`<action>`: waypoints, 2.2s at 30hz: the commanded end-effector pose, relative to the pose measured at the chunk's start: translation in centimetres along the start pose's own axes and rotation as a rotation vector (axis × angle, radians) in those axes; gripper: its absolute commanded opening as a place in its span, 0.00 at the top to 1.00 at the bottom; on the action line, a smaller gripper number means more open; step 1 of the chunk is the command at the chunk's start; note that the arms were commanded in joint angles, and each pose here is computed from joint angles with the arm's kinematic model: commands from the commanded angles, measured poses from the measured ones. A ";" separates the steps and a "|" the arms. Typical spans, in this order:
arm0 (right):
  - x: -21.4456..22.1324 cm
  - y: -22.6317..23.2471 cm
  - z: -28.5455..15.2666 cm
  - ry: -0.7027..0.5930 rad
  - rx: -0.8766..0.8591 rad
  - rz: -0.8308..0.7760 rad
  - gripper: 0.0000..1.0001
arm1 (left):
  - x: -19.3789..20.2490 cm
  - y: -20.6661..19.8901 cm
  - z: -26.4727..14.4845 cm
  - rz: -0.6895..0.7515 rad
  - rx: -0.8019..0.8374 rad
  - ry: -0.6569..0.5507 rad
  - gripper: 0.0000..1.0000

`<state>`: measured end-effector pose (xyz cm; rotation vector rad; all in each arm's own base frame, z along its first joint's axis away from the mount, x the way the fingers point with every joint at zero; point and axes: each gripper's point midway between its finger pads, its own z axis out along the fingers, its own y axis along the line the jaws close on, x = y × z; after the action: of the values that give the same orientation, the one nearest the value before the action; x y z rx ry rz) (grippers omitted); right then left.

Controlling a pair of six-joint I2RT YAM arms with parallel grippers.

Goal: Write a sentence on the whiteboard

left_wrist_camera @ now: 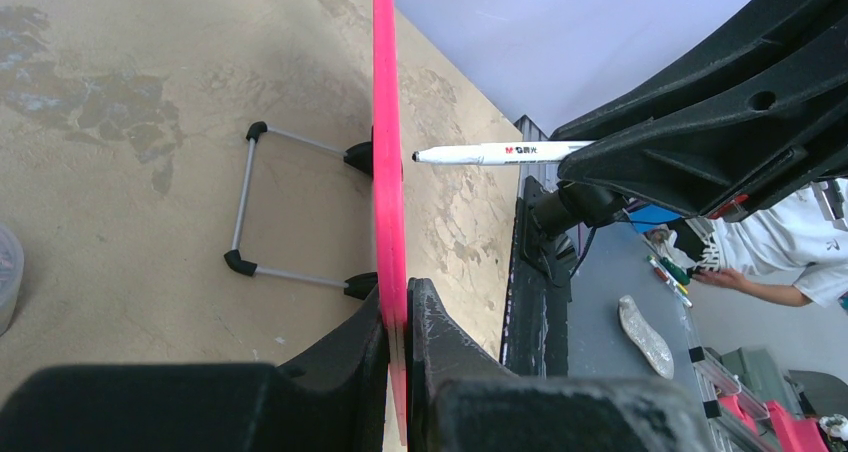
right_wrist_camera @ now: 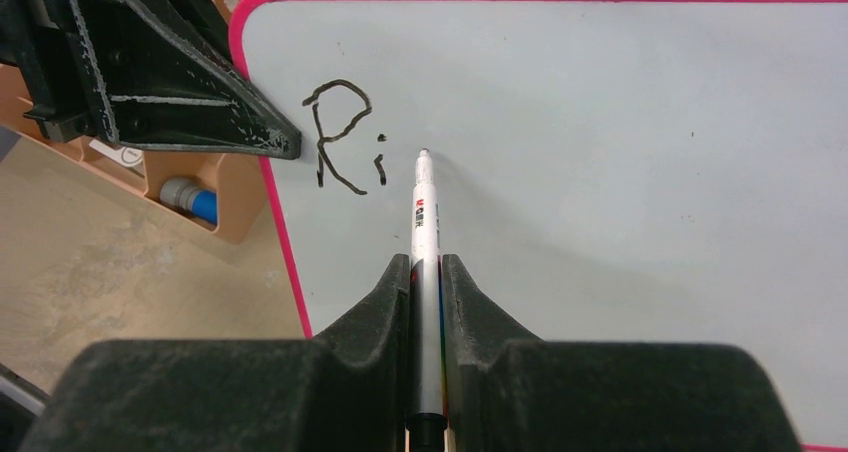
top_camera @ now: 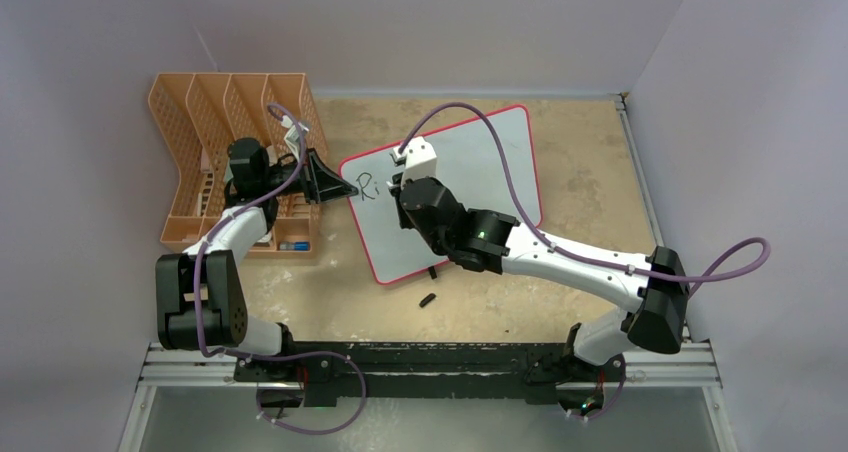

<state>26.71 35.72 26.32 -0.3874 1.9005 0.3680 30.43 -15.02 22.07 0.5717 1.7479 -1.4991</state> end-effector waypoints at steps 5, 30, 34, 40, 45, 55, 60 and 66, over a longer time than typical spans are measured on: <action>-2.0 -0.2 0.1 -0.058 0.010 0.026 1.00 | -0.3 -0.7 0.6 0.047 0.015 0.010 1.00; -1.7 0.1 1.0 -0.043 0.013 0.021 1.00 | -0.3 -0.7 0.6 0.044 0.021 0.013 1.00; -2.2 0.3 1.1 -0.056 0.009 0.020 1.00 | -0.3 -0.8 0.6 0.046 0.023 0.015 1.00; -2.6 0.9 1.4 -0.065 -0.011 0.020 1.00 | -0.2 -0.7 0.6 0.045 0.022 0.014 1.00; -2.5 1.3 1.5 -0.058 -0.026 0.015 1.00 | -0.3 -0.7 0.6 0.046 0.022 0.014 1.00; -1.5 0.7 1.1 -0.019 -0.014 0.007 1.00 | -0.3 -0.7 0.6 0.045 0.018 0.012 1.00; -0.7 0.4 0.9 0.002 -0.007 0.003 1.00 | -0.3 -0.7 0.6 0.046 0.018 0.012 1.00; 0.3 0.1 0.9 0.034 0.002 -0.006 1.00 | -0.3 -0.7 0.6 0.045 0.017 0.012 1.00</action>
<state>27.30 36.84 25.69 -0.4148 1.9140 0.3705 30.57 -14.99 22.01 0.5597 1.7541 -1.4946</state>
